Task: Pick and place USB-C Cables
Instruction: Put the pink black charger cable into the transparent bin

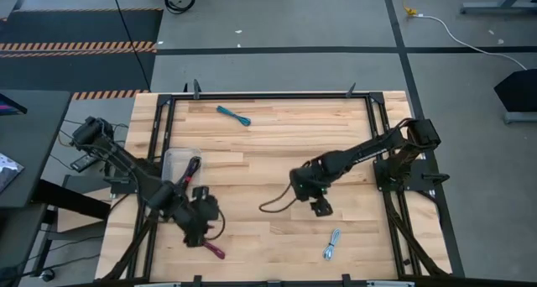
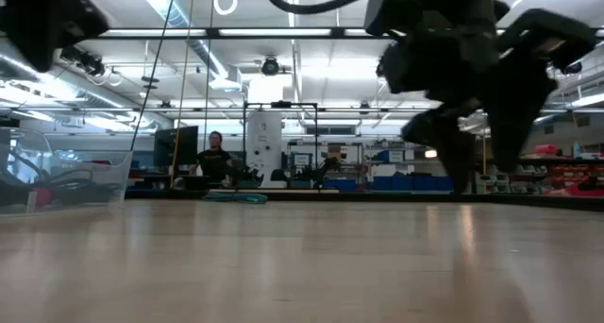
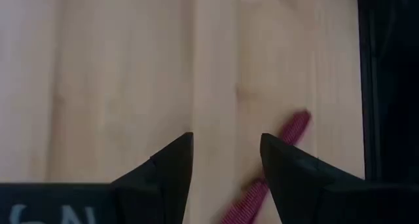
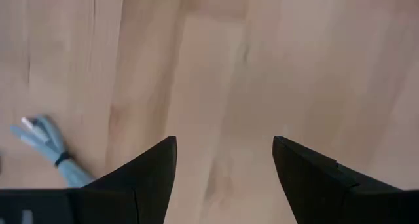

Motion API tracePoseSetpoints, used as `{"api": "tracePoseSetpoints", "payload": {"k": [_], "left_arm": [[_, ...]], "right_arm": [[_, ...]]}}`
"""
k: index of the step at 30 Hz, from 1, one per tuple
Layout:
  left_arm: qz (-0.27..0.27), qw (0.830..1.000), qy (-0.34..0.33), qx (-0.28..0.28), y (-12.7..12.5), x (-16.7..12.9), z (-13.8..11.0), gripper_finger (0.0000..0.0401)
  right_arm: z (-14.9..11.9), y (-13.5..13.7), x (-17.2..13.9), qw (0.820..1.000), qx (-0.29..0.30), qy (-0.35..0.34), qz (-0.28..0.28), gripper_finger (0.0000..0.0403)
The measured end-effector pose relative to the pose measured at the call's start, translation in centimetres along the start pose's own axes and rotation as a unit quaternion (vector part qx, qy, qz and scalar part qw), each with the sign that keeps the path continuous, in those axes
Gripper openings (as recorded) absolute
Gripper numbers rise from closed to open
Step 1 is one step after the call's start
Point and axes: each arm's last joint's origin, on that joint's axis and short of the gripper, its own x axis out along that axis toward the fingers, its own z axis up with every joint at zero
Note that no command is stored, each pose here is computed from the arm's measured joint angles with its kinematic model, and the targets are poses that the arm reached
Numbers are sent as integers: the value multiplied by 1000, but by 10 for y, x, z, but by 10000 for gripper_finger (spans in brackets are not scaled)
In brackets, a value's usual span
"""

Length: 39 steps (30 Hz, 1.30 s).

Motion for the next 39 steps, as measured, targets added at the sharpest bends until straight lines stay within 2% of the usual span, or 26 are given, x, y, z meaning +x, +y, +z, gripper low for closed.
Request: {"api": "tracePoseSetpoints", "payload": {"k": [8, 13, 23, 28, 32, 37, 39], "left_arm": [[11, 997, 61, 43, -32, 40, -27, 185], [-14, 995, 89, 46, -45, 58, -37, 186], [28, 984, 157, 82, -44, 81, -54, 213], [43, 979, 179, 84, -43, 96, -58, 209], [43, 979, 181, 78, -44, 96, -56, 161], [92, 975, 195, 60, -46, 80, -38, 32], [103, 975, 187, 55, -48, 73, -26, 22]], "right_arm": [[-10, 29, 8, 999, 4, 45, 0, 244], [-15, 40, 11, 998, 16, 63, -1, 240], [-30, 63, 16, 992, 45, 118, -13, 240], [-36, 75, 19, 990, 45, 130, -16, 240], [-39, 83, 20, 990, 37, 134, -15, 240], [-40, 86, 21, 990, 31, 135, -15, 240], [-40, 86, 21, 990, 31, 134, -16, 240]]}}
